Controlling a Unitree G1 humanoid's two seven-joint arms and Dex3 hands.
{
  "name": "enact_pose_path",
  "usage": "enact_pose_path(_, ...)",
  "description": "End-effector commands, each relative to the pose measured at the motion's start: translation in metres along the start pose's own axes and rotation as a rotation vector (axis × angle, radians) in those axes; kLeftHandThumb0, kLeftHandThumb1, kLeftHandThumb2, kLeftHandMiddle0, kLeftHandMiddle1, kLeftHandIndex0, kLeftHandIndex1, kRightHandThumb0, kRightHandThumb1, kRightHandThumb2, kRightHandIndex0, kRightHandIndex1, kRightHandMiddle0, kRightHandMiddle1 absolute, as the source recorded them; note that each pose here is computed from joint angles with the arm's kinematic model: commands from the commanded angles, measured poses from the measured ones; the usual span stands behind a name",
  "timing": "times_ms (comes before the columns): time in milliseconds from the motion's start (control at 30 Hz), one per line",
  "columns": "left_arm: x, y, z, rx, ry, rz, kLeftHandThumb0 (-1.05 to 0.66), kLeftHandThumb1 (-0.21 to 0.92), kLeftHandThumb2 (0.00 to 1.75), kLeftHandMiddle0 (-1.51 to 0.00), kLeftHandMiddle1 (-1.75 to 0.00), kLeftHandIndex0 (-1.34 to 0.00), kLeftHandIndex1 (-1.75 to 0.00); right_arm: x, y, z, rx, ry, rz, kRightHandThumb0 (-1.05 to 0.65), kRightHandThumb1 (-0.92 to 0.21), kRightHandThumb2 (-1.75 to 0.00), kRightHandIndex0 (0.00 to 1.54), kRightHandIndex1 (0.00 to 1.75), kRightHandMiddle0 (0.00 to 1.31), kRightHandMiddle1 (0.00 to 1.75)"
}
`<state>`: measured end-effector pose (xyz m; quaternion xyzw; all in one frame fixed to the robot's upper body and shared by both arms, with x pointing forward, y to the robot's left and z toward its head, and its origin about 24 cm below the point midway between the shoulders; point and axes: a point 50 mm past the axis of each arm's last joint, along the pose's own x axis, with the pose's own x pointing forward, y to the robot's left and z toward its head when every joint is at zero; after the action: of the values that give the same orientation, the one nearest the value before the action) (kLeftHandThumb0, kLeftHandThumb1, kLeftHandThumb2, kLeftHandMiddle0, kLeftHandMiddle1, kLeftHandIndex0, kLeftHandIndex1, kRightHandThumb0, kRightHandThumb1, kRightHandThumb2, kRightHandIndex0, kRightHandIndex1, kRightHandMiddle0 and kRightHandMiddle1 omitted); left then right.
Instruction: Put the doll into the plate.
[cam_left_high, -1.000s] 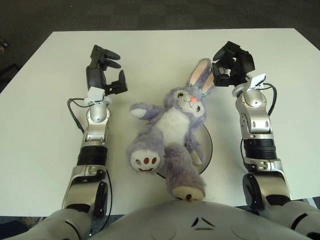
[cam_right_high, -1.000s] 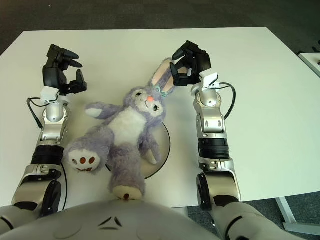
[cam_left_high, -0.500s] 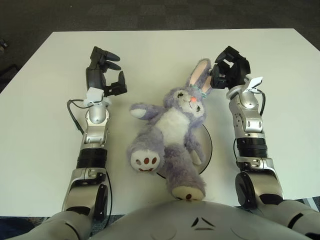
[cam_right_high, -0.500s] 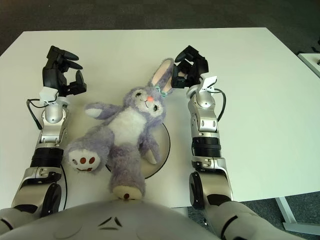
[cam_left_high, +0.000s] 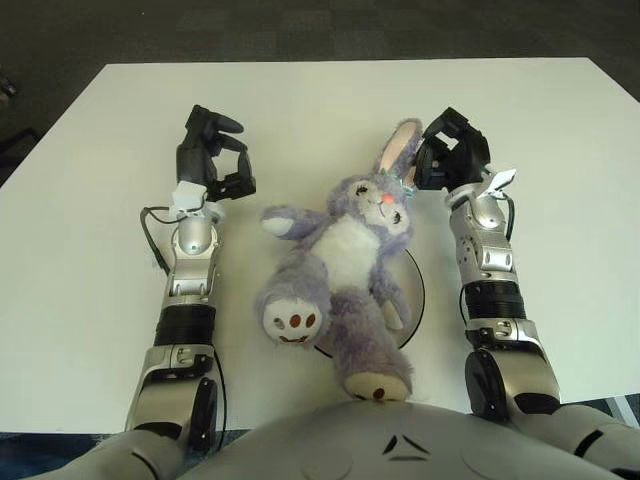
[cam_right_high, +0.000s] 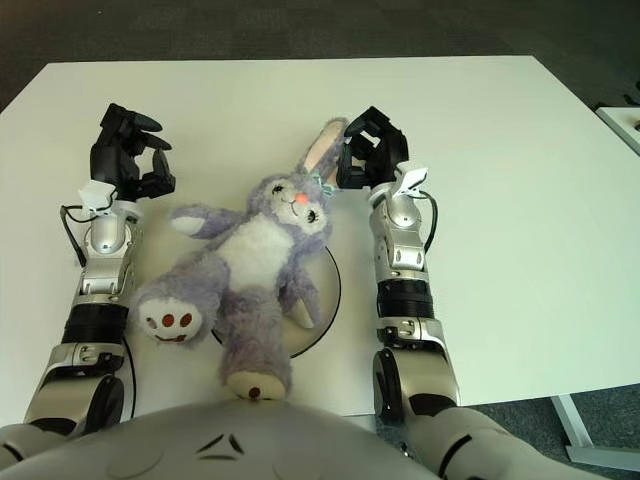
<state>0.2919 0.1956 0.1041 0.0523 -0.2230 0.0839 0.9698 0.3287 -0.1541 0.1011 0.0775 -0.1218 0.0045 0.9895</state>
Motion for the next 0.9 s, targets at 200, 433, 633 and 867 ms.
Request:
enact_pose_path(200,-0.009,0.003,-0.006,-0.031,0.078,-0.001,-0.01,0.34,1.3,-0.49,-1.75,-0.47,-1.75,-0.01,-0.008,-0.014,0.015,0.006,-0.024,-0.01,0.05,-1.65,0.88,1.75,0.79,1.49)
enact_pose_path(433,-0.016,0.007,-0.012,-0.006,0.118,0.025,-0.01,0.31,1.33,-0.5,-1.75,-0.49,-1.75,-0.015,-0.014,-0.019,0.015,-0.003,-0.047,-0.01,0.07,-1.67,0.91,1.75,0.79,1.5)
enact_pose_path(633,-0.02,0.01,-0.014,0.002,0.148,0.046,-0.01,0.3,1.34,-0.51,-1.75,-0.5,-1.75,-0.017,-0.017,-0.02,-0.004,-0.007,-0.064,-0.01,0.08,-1.7,0.92,1.75,0.76,1.55)
enact_pose_path(867,-0.026,0.013,-0.016,0.011,0.18,0.06,-0.01,0.3,1.35,-0.51,-1.75,-0.5,-1.75,-0.023,-0.02,-0.019,-0.006,-0.01,-0.083,-0.01,0.06,-1.72,0.92,1.75,0.69,1.66)
